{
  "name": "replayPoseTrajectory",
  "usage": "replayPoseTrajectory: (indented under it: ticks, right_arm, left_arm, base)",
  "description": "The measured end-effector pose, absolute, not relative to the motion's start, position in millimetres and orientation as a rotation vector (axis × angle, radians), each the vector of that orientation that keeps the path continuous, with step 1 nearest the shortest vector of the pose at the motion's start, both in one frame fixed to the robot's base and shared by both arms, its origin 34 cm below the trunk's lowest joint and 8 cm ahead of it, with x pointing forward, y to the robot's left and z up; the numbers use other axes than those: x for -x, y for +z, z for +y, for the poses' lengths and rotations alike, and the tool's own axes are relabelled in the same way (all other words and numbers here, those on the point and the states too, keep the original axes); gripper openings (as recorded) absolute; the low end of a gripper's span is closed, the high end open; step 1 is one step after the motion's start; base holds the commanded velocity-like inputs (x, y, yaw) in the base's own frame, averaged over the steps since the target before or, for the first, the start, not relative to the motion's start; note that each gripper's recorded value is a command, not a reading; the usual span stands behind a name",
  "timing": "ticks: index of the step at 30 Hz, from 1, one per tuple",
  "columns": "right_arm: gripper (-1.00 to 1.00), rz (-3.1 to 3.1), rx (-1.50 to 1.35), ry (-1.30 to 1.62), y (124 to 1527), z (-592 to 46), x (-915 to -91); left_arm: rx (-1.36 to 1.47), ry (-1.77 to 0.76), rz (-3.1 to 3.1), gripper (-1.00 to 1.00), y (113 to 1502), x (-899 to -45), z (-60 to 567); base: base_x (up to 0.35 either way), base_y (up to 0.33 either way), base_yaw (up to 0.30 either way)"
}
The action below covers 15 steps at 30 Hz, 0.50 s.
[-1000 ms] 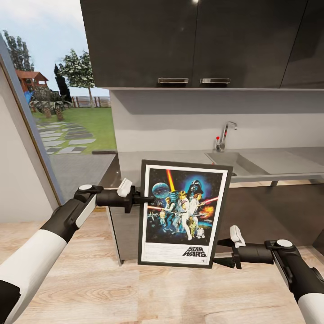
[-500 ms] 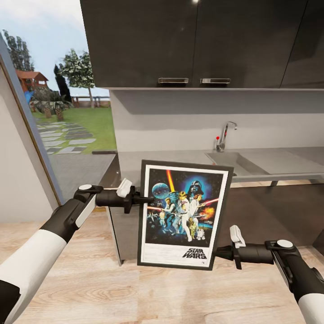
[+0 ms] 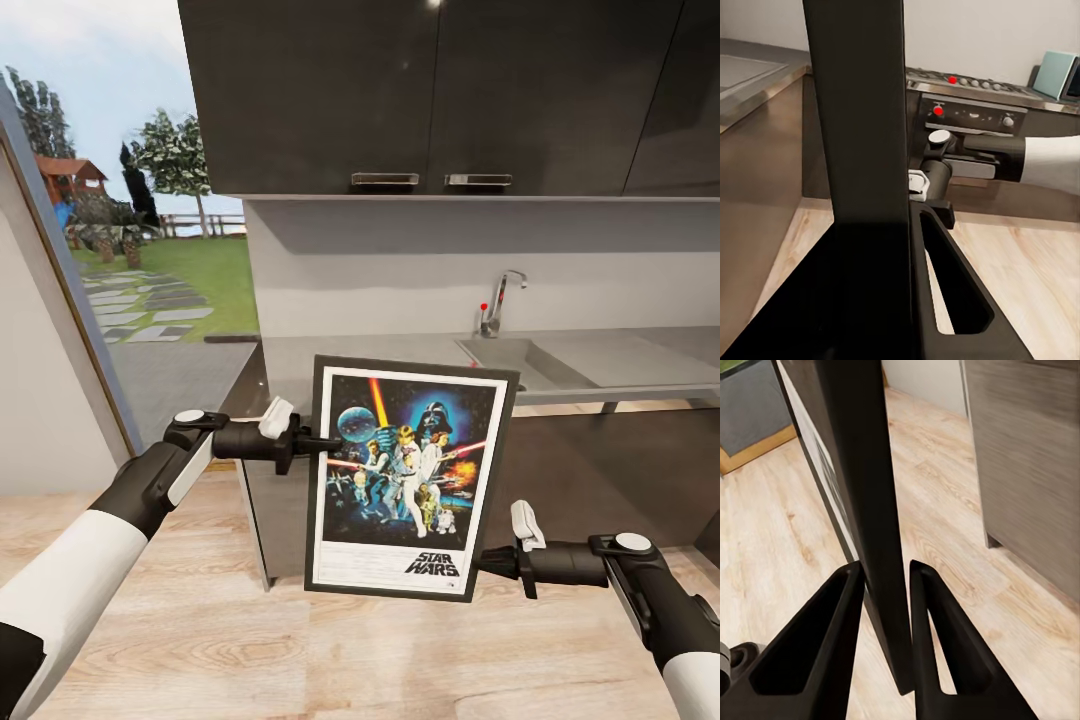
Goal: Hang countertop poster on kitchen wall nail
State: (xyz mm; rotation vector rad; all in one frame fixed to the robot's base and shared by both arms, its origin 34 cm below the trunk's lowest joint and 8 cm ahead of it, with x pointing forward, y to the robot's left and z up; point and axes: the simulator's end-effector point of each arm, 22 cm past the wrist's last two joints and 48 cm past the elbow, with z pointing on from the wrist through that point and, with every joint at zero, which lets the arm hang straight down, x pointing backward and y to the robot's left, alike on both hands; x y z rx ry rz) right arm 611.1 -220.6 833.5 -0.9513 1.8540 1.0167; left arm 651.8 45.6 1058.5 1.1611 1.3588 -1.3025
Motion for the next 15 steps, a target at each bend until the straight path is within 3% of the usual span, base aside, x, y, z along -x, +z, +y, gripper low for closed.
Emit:
replayPoseTrajectory:
  ticks: [2,3,15]
  right_arm:
    - [-1.00,1.854,0.952,1.016,833.4,-220.6,-611.1]
    - [-1.00,1.854,0.952,1.016,833.4,-220.6,-611.1]
    - [-1.00,1.849,0.951,1.023,834.8,-219.5,-610.6]
  left_arm:
    - [-1.160,-1.303,1.360,-1.00,1058.4,-651.9,45.5]
    - [-1.160,-1.303,1.360,1.00,1058.4,-651.9,45.5]
    - [-1.146,-1.286,1.366,1.00,1058.0,-656.4,45.9]
  base:
    - [0.000,0.000,0.000]
    - [0.000,0.000,0.000]
    - [0.000,0.000,0.000]
